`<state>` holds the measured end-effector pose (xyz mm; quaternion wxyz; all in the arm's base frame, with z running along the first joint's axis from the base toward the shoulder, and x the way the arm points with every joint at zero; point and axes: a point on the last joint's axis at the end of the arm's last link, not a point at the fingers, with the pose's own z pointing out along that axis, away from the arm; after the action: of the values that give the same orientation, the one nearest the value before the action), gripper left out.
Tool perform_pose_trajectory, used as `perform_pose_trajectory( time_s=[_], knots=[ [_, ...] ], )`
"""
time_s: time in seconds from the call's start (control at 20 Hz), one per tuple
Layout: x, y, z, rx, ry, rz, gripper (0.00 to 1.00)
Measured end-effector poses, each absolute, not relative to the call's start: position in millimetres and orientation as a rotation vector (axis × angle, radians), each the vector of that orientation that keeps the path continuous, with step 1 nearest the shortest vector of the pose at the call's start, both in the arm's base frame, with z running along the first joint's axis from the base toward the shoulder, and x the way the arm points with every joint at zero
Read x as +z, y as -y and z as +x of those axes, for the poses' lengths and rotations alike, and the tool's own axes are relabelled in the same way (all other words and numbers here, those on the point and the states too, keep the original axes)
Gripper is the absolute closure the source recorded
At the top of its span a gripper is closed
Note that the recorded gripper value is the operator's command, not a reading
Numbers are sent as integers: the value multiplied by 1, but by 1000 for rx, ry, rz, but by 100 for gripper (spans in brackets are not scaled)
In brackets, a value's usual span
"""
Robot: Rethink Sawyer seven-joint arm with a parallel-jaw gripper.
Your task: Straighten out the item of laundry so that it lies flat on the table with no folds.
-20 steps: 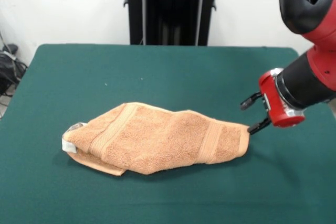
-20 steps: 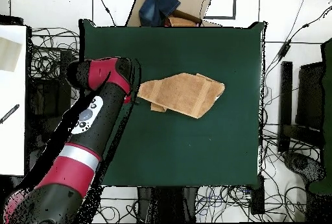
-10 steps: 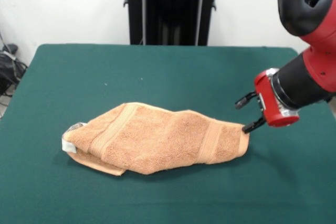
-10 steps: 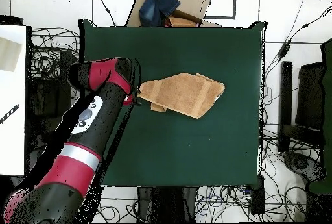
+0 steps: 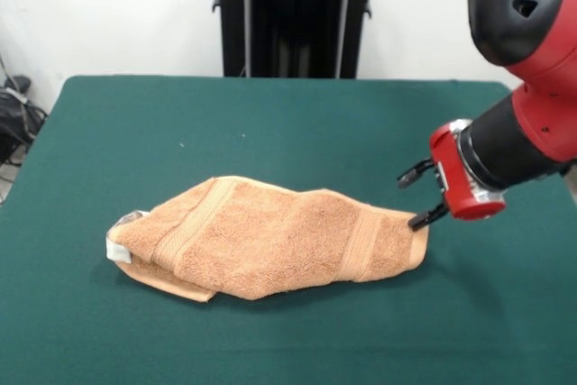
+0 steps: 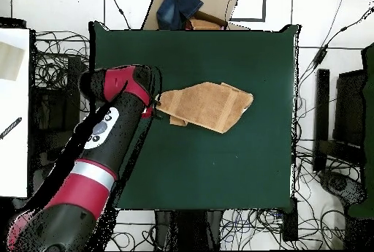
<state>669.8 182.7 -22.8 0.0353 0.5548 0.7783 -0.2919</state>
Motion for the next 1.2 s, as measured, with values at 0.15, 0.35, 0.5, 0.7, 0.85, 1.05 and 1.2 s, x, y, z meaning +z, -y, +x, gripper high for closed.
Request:
perform_pose_trajectory(
  time_s=[0.15,0.35,0.5,0.7,0.85,1.05,1.2],
  knots=[
    [-24,-183,671,-895,-2392,1703,0],
    [-31,-187,673,-893,-2403,1683,0],
    [-38,-191,672,-896,-2412,1667,0],
    [-45,-196,672,-898,-2422,1649,0],
    [-48,-198,671,-900,-2427,1640,0],
    [-52,-198,669,-908,-2429,1637,0],
    [-52,-198,668,-909,-2429,1637,0]
  ],
)
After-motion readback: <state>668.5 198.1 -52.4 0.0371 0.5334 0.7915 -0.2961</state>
